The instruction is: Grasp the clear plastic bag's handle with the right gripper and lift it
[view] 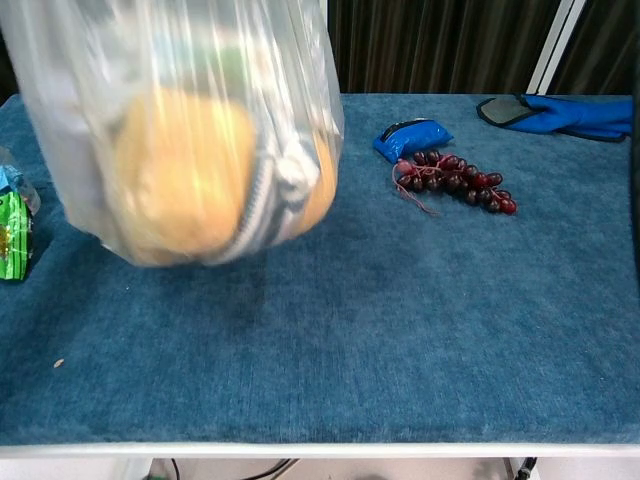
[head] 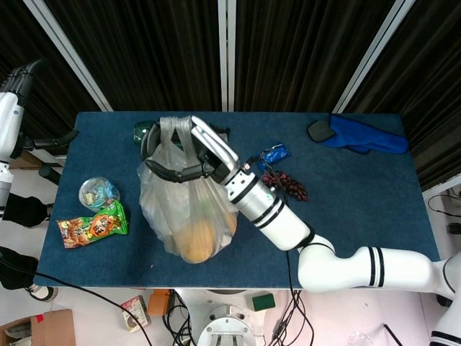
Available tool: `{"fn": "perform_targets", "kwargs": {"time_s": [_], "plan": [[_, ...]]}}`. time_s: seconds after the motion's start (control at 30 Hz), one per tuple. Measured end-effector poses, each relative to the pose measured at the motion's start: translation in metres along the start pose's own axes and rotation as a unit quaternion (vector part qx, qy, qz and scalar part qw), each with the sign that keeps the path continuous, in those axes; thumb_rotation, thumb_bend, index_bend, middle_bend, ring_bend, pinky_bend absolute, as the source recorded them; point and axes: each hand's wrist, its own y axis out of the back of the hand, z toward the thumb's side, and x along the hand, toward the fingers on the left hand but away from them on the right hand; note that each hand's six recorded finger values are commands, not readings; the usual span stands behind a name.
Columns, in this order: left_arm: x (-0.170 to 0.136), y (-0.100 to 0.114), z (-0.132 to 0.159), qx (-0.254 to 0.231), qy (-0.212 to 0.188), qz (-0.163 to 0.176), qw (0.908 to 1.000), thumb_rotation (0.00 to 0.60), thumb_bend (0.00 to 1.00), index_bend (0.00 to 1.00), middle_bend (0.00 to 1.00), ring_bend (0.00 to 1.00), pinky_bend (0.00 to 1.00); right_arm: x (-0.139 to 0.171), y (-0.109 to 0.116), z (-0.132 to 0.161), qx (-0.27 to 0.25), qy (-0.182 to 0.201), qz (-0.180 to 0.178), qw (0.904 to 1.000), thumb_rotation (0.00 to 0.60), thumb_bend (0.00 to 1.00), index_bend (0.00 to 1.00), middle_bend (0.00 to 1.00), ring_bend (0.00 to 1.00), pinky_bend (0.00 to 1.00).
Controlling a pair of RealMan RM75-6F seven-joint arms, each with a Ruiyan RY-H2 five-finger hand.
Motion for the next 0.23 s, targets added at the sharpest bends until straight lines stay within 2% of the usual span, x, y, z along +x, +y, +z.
{"fn": "perform_targets", "kwargs": {"time_s": [0.13,0.23], "plan": [[-0.004,-0.004,-0.008,-0.018,-0.004,0.014,0.9997,0.600,0.16,0.05,0.10,0.03,0.13,-0.009,0.005,0.032,0.014,0.034,-0.023,0.9991,0.600,0.34,0.52,0.48,0.38,0.37],[-0.006,-0.009,-0.019,-0.033,-0.001,0.017,0.9993,0.600,0.16,0.05,0.10,0.03,0.13,-0.015,0.007,0.048,0.024,0.042,-0.033,0.9983,0.600,0.34,0.52,0.48,0.38,0.36]]}}
